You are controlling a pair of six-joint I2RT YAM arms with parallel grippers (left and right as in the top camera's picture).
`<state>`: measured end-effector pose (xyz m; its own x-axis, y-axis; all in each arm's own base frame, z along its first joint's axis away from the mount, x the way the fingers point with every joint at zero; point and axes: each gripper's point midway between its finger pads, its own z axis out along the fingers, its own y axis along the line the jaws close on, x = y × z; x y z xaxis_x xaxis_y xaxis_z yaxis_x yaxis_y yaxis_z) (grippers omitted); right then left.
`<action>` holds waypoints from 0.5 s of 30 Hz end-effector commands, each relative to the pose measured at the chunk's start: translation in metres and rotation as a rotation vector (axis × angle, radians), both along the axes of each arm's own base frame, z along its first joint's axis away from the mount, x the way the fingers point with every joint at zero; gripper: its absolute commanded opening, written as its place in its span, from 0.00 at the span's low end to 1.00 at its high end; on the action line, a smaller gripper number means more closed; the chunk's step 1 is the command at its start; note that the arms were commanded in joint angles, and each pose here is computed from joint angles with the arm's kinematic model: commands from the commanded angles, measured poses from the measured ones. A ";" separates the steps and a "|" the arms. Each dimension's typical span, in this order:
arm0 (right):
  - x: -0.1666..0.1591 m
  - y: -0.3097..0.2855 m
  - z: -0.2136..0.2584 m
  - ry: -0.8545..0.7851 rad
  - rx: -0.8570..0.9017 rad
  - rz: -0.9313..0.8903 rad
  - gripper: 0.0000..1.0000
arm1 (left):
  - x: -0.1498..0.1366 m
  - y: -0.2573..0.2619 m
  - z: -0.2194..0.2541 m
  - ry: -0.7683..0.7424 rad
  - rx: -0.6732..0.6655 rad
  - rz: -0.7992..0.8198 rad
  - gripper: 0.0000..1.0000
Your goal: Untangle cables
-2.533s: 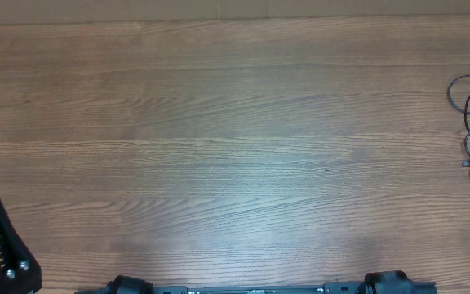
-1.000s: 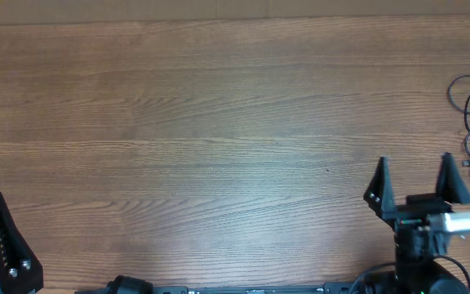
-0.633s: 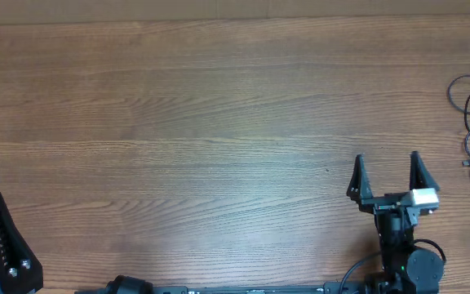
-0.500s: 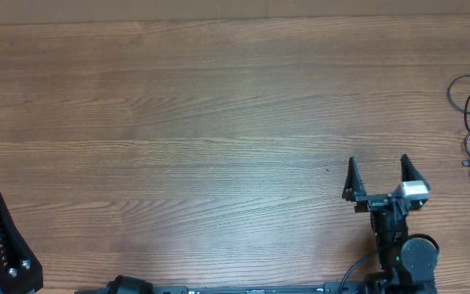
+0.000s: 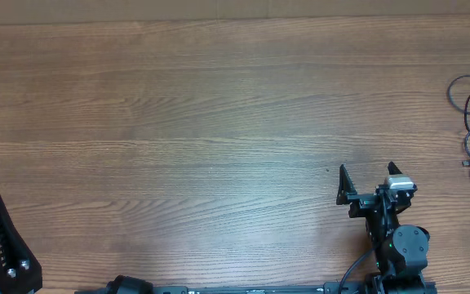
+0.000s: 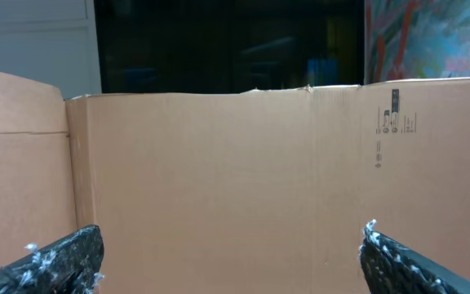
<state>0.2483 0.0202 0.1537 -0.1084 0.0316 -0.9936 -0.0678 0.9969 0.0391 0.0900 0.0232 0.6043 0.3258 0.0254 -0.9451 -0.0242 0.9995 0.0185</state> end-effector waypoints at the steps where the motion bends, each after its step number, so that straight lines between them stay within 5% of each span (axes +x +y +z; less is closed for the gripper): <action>1: 0.000 0.003 -0.003 0.013 0.005 0.011 1.00 | 0.005 0.002 -0.002 0.014 0.023 0.026 1.00; 15: 0.000 0.003 -0.003 0.013 0.005 0.011 1.00 | 0.006 0.001 -0.007 0.034 0.029 0.026 1.00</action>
